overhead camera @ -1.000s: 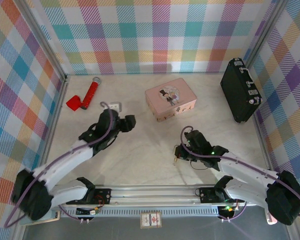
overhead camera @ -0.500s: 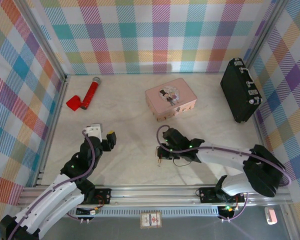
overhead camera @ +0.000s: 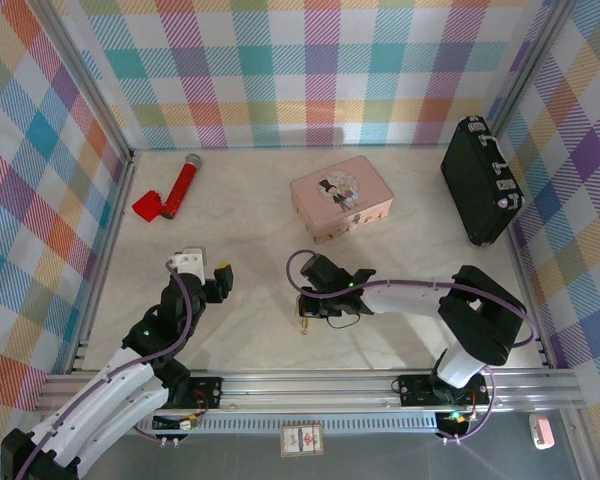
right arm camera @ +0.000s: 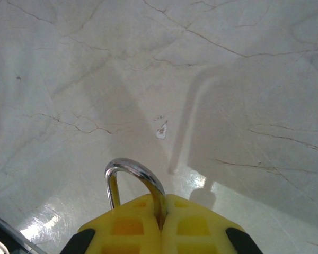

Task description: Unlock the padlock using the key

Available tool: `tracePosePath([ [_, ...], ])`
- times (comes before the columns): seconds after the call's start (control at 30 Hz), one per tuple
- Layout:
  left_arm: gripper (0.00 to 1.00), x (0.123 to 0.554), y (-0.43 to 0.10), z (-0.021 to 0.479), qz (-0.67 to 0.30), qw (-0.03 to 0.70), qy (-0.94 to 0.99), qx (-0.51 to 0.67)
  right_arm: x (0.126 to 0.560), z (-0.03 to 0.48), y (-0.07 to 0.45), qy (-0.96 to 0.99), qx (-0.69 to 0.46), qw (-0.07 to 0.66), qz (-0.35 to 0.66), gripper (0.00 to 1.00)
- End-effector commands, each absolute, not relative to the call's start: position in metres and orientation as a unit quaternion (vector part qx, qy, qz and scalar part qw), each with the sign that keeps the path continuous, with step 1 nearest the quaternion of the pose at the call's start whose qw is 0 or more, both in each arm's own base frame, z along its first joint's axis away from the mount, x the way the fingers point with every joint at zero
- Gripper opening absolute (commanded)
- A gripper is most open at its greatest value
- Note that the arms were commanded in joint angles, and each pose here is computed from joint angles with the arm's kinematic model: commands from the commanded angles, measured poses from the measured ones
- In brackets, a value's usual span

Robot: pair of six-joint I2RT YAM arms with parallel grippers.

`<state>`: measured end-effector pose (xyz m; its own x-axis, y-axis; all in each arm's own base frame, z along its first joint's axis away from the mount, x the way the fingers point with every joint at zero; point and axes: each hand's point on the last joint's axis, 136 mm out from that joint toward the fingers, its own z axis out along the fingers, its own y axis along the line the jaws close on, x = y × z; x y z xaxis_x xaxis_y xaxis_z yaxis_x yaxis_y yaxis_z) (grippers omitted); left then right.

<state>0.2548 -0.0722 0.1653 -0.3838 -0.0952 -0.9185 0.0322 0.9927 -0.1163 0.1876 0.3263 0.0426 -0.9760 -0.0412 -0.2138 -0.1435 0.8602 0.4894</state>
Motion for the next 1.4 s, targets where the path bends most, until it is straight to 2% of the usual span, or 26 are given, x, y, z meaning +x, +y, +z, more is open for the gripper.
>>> tracePosePath([
  [0.0,0.75,0.257,-0.071,0.171,-0.061,0.566,0.822,-0.025,0.186,0.043,0.326,0.965,-0.037,0.088,0.246,0.00],
  [0.27,0.75,0.256,-0.068,0.171,-0.057,0.567,0.822,-0.029,0.184,0.027,0.307,0.980,-0.011,0.071,0.187,0.00],
  [0.33,0.75,0.256,-0.068,0.172,-0.056,0.567,0.821,-0.029,0.184,0.025,0.303,0.982,-0.006,0.069,0.178,0.03],
  [0.83,0.76,0.259,-0.066,0.170,-0.045,0.567,0.822,-0.029,0.181,0.053,0.279,0.979,-0.025,0.109,0.169,0.36],
  [1.0,0.76,0.259,-0.062,0.171,-0.033,0.572,0.819,-0.031,0.190,0.078,0.257,0.973,-0.062,0.169,0.143,0.41],
  [1.13,0.77,0.260,-0.061,0.172,-0.024,0.575,0.818,-0.026,0.207,0.113,0.232,0.955,-0.104,0.259,0.105,0.47],
  [1.23,0.88,0.260,-0.056,0.173,-0.009,0.574,0.818,-0.032,0.220,0.143,0.211,0.931,-0.125,0.335,0.072,0.57],
  [1.27,1.00,0.260,-0.053,0.176,-0.001,0.576,0.816,-0.037,0.225,0.154,0.205,0.920,-0.133,0.364,0.063,0.62],
  [1.37,1.00,0.263,-0.040,0.191,0.027,0.593,0.802,-0.066,0.238,0.184,0.189,0.879,-0.157,0.450,0.033,0.77],
])
